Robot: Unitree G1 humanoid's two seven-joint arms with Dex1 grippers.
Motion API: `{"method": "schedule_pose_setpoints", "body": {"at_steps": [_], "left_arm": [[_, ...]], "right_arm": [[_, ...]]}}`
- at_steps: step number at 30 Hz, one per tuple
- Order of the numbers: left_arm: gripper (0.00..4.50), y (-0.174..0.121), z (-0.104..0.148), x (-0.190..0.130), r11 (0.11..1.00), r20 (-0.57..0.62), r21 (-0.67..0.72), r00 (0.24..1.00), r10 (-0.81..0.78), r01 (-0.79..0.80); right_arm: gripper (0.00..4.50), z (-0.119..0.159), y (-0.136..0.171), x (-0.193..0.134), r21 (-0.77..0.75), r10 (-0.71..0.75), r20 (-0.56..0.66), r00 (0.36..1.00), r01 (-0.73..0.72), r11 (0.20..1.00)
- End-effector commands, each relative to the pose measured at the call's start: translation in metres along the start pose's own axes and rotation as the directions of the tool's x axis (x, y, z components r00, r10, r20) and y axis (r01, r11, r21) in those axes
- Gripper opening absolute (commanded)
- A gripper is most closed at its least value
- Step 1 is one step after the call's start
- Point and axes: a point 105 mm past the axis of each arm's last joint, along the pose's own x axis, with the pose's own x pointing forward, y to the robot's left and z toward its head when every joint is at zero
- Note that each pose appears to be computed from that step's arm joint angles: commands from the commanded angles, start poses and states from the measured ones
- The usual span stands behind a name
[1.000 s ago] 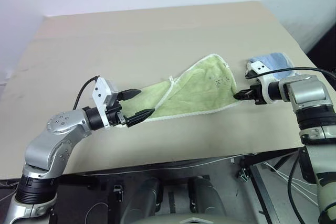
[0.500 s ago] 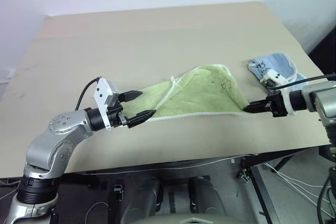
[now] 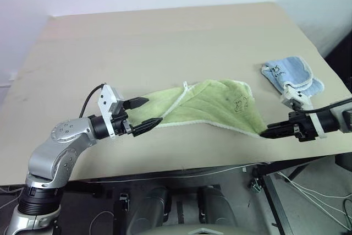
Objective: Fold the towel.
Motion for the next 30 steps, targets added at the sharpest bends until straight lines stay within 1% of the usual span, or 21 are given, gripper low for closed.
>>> {"method": "schedule_pose_setpoints", "body": {"at_steps": [1,4,5,8,9,12,14,17,18,20,21,23,25,27,30], "left_arm": [[4.5,-0.002,0.009,-0.001,0.999,0.027,0.039,1.0,-0.007,0.006],[4.5,-0.004,0.009,0.0,0.999,0.025,0.037,1.0,-0.014,0.013],[4.5,-0.003,0.009,0.0,0.999,0.023,0.037,1.0,-0.015,0.014],[4.5,0.0,0.009,-0.001,0.999,0.021,0.039,1.0,-0.012,0.011],[4.5,0.001,0.01,-0.001,0.999,0.021,0.041,1.0,-0.011,0.01],[4.5,0.002,0.011,-0.002,0.999,0.021,0.043,1.0,-0.011,0.011],[4.5,0.002,0.011,-0.001,0.999,0.021,0.042,1.0,-0.015,0.014],[4.5,0.002,0.01,0.001,0.999,0.022,0.041,1.0,-0.018,0.017],[4.5,0.002,0.011,0.002,0.999,0.024,0.041,0.999,-0.021,0.02],[4.5,0.001,0.013,0.004,0.999,0.032,0.042,0.999,-0.028,0.027],[4.5,0.001,0.013,0.004,0.999,0.034,0.043,0.999,-0.031,0.029],[4.5,0.0,0.014,0.004,0.998,0.036,0.048,0.998,-0.042,0.041],[4.5,0.0,0.015,0.005,0.997,0.034,0.053,0.998,-0.056,0.054],[4.5,0.0,0.016,0.006,0.996,0.043,0.058,0.997,-0.065,0.063],[4.5,0.002,0.016,0.007,0.995,0.039,0.074,0.997,-0.07,0.067]], "right_arm": [[0.98,0.001,0.006,-0.001,-0.039,0.011,0.002,1.0,-0.011,0.999],[1.9,-0.003,0.005,0.001,-0.047,-0.006,-0.019,1.0,0.005,0.999],[2.3,-0.003,0.001,-0.001,-0.044,-0.028,-0.014,1.0,0.027,0.999],[3.3,0.003,-0.006,-0.009,-0.043,-0.07,0.021,0.997,0.071,0.997],[3.6,0.012,-0.014,-0.02,-0.043,-0.121,0.07,0.99,0.124,0.991],[3.6,0.035,-0.026,-0.047,-0.041,-0.197,0.184,0.963,0.208,0.977],[3.6,0.044,-0.026,-0.062,-0.059,-0.208,0.209,0.956,0.225,0.973],[3.6,0.054,-0.029,-0.071,-0.076,-0.228,0.236,0.945,0.251,0.965],[3.6,0.067,-0.035,-0.074,-0.048,-0.245,0.301,0.922,0.271,0.961],[3.6,0.098,-0.045,-0.073,-0.006,-0.269,0.444,0.855,0.303,0.953],[3.6,0.108,-0.048,-0.072,0.009,-0.277,0.485,0.83,0.311,0.95],[3.6,0.117,-0.052,-0.064,0.039,-0.273,0.499,0.822,0.293,0.955],[3.6,0.12,-0.062,-0.044,0.065,-0.286,0.461,0.84,0.29,0.955],[3.6,0.125,-0.063,-0.028,0.049,-0.262,0.438,0.86,0.268,0.962],[3.6,0.128,-0.074,-0.009,0.085,-0.289,0.399,0.87,0.278,0.957]]}}
